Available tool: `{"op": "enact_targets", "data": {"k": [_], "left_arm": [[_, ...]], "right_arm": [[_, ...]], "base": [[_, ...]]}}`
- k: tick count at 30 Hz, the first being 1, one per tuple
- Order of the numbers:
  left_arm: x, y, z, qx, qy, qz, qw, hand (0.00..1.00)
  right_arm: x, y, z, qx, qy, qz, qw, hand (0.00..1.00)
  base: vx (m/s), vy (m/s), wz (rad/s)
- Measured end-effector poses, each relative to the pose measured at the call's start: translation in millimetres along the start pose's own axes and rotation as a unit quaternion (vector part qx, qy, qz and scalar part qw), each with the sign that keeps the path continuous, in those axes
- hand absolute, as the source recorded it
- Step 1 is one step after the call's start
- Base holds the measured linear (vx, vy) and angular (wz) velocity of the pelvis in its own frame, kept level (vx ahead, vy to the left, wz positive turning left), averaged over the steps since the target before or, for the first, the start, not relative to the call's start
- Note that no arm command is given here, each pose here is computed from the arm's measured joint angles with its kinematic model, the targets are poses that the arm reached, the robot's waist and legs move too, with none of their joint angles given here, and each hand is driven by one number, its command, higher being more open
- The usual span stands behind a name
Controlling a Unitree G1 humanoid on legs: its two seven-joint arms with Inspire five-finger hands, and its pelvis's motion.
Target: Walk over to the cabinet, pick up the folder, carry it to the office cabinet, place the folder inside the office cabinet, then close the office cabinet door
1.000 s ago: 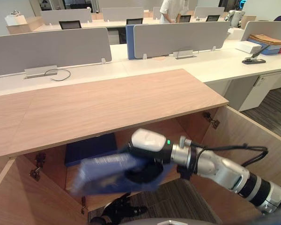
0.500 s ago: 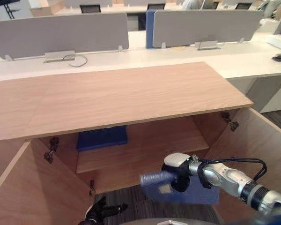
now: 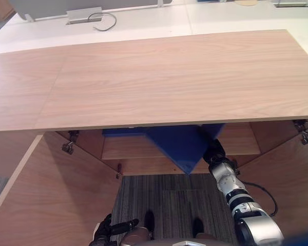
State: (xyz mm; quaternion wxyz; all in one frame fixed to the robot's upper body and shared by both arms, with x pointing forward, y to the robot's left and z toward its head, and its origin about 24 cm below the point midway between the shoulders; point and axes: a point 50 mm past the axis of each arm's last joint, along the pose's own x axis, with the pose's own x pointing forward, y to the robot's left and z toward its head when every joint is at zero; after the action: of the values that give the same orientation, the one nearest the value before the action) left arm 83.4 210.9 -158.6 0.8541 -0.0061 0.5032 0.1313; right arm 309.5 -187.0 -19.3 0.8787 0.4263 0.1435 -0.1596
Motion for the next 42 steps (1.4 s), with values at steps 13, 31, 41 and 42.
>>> {"op": "enact_targets", "data": {"k": [13,31,41,42], "left_arm": [[6.8,-10.8,31.3,-0.195,-0.035,0.026,0.98,1.0],[6.8,-21.6,44.9,-0.386,-0.032,0.051,0.921,1.0],[4.2,-33.1,40.6,-0.419,-0.013,0.033,0.908,1.0],[2.9,-35.1,43.1,-0.406,-0.02,0.025,0.914,1.0]], "right_arm": [[-1.0,117.3,107.7,0.184,-0.208,0.136,0.951,0.0],[-21.7,183.3,160.5,0.131,-0.26,0.18,0.939,0.0],[-5.3,193.8,173.6,0.276,-0.177,0.141,0.934,1.0],[-7.0,198.9,178.3,0.295,-0.173,0.143,0.929,1.0]], "base": [[-0.11,-0.02,0.05],[-0.09,0.026,-0.07],[0.02,0.009,0.11],[0.04,0.003,0.18]]}}
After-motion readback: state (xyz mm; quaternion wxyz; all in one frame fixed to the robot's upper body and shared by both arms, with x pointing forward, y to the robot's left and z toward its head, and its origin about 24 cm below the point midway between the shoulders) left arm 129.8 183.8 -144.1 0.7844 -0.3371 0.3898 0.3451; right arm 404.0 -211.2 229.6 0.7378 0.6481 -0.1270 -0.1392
